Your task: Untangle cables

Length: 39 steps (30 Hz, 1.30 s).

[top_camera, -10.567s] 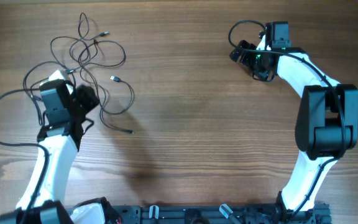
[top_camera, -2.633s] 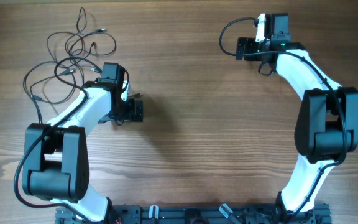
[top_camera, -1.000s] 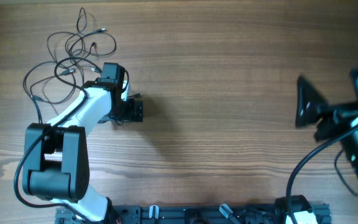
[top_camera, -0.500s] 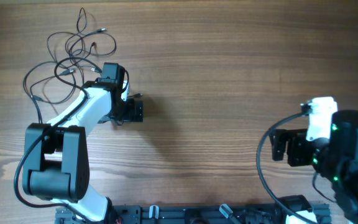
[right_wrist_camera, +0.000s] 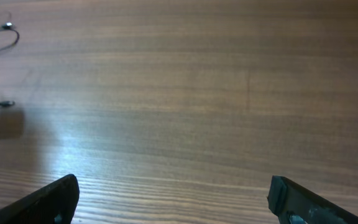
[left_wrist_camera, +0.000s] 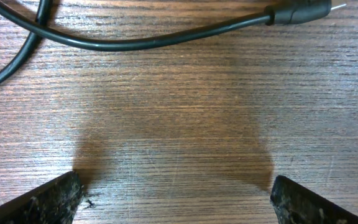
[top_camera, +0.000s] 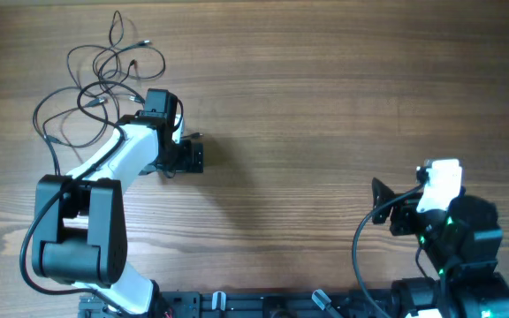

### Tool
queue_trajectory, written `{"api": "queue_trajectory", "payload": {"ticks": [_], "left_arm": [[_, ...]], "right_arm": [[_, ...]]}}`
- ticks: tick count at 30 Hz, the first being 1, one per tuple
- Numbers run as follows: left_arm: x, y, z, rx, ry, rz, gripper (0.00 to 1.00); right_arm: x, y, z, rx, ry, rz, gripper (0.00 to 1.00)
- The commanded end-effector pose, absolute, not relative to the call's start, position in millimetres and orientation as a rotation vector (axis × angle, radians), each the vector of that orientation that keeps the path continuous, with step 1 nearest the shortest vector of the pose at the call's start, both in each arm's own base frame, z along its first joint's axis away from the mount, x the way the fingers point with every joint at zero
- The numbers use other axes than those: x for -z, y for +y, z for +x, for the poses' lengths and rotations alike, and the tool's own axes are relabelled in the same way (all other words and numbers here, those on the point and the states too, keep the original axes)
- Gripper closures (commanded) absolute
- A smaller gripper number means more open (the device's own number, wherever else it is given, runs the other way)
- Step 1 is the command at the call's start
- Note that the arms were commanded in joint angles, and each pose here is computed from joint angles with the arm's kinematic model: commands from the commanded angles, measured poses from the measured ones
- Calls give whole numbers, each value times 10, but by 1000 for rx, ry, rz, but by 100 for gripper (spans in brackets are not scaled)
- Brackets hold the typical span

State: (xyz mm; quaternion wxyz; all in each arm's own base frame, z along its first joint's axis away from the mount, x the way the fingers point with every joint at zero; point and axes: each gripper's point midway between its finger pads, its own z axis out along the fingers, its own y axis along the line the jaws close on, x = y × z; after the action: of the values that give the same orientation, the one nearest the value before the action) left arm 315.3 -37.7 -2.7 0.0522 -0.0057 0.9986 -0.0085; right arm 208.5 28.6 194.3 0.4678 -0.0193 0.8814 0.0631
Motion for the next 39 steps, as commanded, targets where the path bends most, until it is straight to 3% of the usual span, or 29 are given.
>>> {"api": "queue_trajectory", "payload": {"ticks": [1,18,26,39], "left_arm": [[104,-384,3103,34,3065,-6,0],[104,-384,3103,35,3065,-6,0],[104,-384,3103,35,3065,-6,0],[104,-384,3103,35,3065,-6,0]], "right_arm": [[-1819,259,2024,-147,2131,-37,0],[-1334,258,2131,-153,1936,-36,0],[-2335,272,2287,-165,1520,-41,0],[-2565,276,2311,-173,1234,-42,0]]}}
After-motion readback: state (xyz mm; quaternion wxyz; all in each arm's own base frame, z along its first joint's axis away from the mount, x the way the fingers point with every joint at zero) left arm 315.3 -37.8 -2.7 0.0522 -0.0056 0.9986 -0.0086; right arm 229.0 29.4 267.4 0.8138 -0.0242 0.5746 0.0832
